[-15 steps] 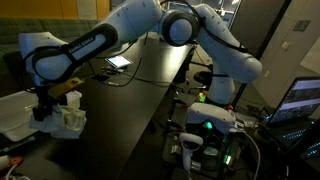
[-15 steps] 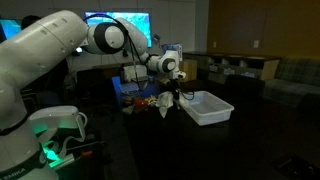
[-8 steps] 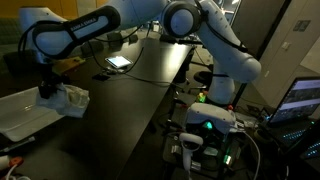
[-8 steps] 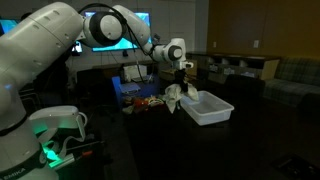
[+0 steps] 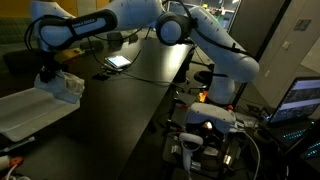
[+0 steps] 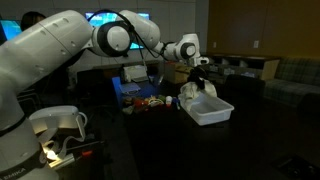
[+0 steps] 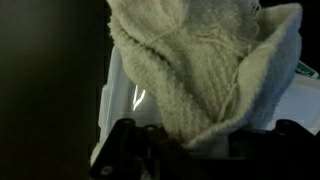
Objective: Use the towel to push all contents to the left
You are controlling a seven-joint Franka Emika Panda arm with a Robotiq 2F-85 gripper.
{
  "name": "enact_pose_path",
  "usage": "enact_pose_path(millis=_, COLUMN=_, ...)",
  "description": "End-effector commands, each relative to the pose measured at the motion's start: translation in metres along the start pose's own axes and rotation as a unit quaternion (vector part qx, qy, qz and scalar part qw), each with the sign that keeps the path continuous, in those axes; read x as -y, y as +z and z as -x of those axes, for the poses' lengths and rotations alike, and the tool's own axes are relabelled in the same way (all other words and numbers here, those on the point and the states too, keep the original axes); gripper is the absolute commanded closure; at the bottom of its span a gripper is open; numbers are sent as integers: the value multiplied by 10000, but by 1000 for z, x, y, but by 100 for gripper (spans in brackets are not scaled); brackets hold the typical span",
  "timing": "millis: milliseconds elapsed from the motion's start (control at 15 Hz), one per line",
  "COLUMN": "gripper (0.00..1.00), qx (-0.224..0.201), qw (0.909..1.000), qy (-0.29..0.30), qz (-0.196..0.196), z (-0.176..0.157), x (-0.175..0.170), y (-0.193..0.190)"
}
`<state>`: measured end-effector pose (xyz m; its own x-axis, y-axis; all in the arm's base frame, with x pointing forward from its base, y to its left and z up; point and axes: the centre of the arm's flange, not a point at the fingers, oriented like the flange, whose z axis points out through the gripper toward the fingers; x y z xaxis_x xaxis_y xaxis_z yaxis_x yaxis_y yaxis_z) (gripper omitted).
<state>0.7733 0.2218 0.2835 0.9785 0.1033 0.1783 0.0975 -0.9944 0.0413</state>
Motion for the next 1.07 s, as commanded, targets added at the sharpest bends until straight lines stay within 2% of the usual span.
enact_pose_path(millis=0, gripper=99, qx=-597, qw=9980, qy=188, qz=-20, z=-62, x=-6, y=23)
enact_pose_path(millis=267, gripper=99, qx=-1271, qw=9896, qy=645, qz=-185, z=-82, x=-12, y=50)
enact_pose_path(millis=533, gripper=99, qx=-1617, qw=9835, qy=799, qz=-119, z=-88, x=-13, y=75)
enact_pose_path(millis=600, gripper=73, qx=-1602, qw=9839, qy=793, qz=-55, z=-89, x=-13, y=84)
enact_pose_path(millis=667, gripper=72, qx=-1520, qw=9857, qy=728, qz=19, z=-88, x=-15, y=85)
enact_pose_path(millis=800, gripper=58, qx=-1476, qw=9867, qy=679, qz=77, z=-84, x=-17, y=90)
enact_pose_path(millis=1000, gripper=35, qx=-1321, qw=9896, qy=565, qz=95, z=-76, x=-27, y=75)
